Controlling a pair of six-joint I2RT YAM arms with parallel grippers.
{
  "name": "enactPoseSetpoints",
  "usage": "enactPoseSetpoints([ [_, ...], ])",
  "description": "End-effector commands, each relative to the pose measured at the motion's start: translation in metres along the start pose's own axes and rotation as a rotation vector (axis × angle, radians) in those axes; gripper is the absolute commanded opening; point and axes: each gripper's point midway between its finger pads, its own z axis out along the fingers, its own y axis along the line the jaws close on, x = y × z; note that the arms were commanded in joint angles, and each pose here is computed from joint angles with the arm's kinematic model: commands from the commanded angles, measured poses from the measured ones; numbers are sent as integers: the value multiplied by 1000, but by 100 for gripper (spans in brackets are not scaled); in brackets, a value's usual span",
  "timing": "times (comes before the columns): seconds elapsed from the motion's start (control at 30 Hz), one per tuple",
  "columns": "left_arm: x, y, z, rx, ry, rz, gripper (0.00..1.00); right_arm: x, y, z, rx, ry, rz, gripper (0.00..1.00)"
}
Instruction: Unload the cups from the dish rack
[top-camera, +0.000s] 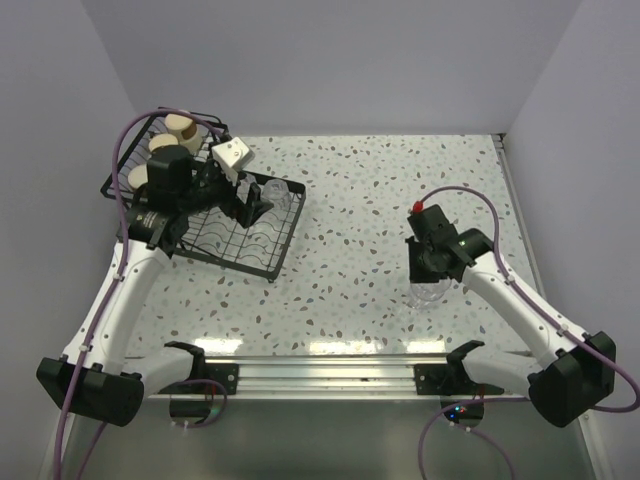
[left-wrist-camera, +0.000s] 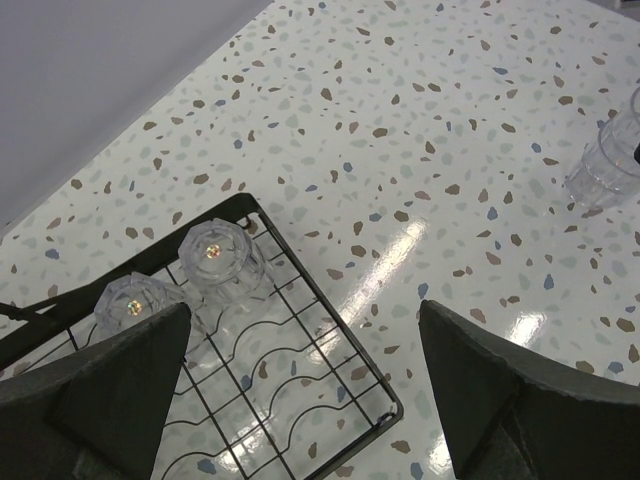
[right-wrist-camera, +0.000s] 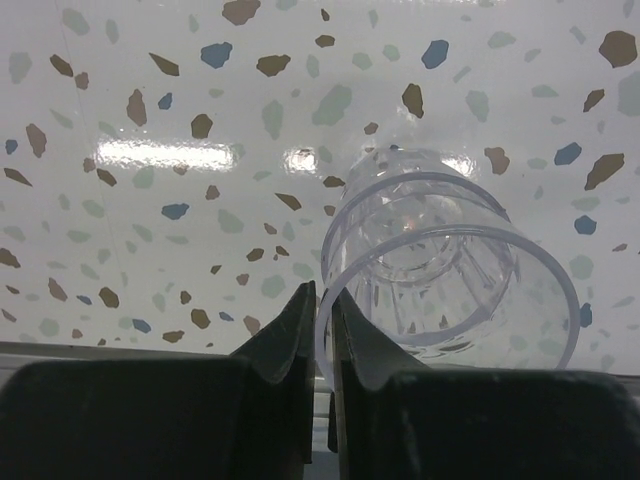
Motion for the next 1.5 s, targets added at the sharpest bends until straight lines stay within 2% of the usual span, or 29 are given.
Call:
enactPoseSetpoints([
  [0.0,5,2,0,-6,14,20,100,10,-5,7,6,32,-10,13],
  [0.03,6,2,0,-3,16,20,100,10,-5,4,5,34,-10,22],
  [0.13,10,4,4,-5,30,20,100,2,-3,-7,-7,11,-12,39],
  [0.17,11,6,5,-7,36,20,100,-4,0,-13,-21,-2,-17,49],
  [0.3,24,12,16,-18,96,12,99,-15,3,-34,-43,-28,-27,62],
  [0.5,39,41,49,-195,252,146,98,-31,6,-66,-75,-79,-44,79],
  [0.7,47,80,92,-333,370,214,100,-37,13,-78,-118,-89,-54,84],
  [0.73,59,86,103,-342,407,214,100,-38,13,-79,-119,-96,-54,84],
  [1.0,77,95,147,-280,473,195,100,-39,13,-76,-116,-102,-72,84],
  [1.13,103,93,168,-229,530,178,100,-39,11,-74,-108,-102,-75,84],
  [1.33,132,109,176,-229,607,133,100,-39,8,-76,-97,-113,-79,84],
  [1.47,148,102,178,-180,632,109,100,-39,7,-75,-94,-117,-82,84],
])
